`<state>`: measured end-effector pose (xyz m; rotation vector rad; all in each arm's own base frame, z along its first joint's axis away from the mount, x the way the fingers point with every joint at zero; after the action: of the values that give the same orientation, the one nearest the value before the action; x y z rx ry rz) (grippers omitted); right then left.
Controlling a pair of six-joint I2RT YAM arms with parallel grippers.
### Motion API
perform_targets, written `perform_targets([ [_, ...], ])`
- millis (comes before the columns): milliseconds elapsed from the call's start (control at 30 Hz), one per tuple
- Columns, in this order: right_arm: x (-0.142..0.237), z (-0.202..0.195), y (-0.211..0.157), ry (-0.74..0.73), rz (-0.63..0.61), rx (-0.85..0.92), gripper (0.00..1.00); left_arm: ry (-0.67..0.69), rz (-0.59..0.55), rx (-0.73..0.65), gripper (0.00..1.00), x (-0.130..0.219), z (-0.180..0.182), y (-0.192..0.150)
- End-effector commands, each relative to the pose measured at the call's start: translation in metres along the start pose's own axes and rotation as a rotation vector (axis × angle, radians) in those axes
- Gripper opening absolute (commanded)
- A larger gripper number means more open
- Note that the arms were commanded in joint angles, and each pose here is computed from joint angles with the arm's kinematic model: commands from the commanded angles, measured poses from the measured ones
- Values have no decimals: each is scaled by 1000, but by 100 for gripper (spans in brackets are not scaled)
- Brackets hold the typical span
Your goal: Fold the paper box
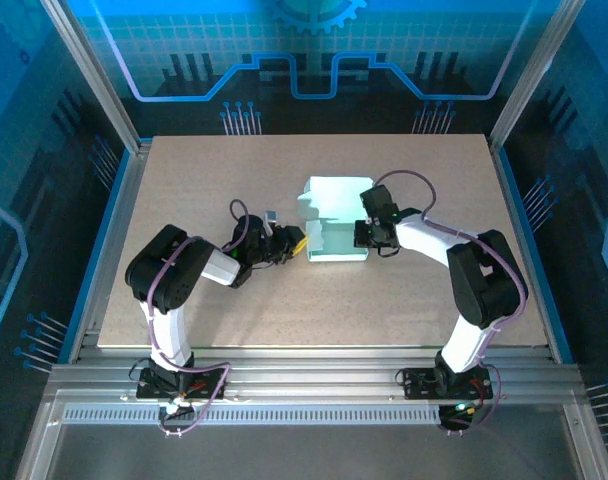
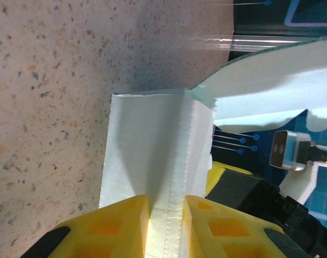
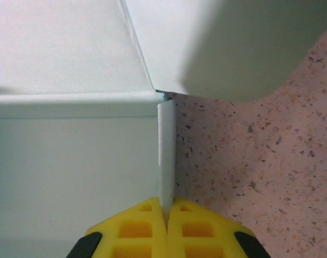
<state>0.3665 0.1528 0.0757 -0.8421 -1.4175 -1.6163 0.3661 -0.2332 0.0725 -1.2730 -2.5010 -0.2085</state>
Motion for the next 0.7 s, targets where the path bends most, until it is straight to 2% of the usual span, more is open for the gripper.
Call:
perform_targets([
  [0, 2, 11, 0, -23, 9, 40, 4, 19, 40, -37, 25, -5, -8, -7],
  [300, 2, 20, -4, -43, 6, 51, 4, 185, 50, -99, 26, -5, 7, -16],
  [467, 1, 26, -8, -17, 12, 32, 3, 286, 42, -204, 25, -3, 7, -22],
  [667, 1, 31, -10, 20, 15, 9, 3, 487, 34, -347, 24, 3, 13, -27],
])
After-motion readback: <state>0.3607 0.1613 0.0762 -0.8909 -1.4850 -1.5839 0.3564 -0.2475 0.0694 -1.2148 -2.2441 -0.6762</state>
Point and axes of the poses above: each hand's point on the last joint's axis, 136 mm out from that joint toward the fingers, its own x axis back along the fingers, its own z axis along the line the jaws close on, y = z × x, the point moved 3 cm from there along x, back along the fingers, and after that the axes turned 1 degree about x, right-handed, at the moved point
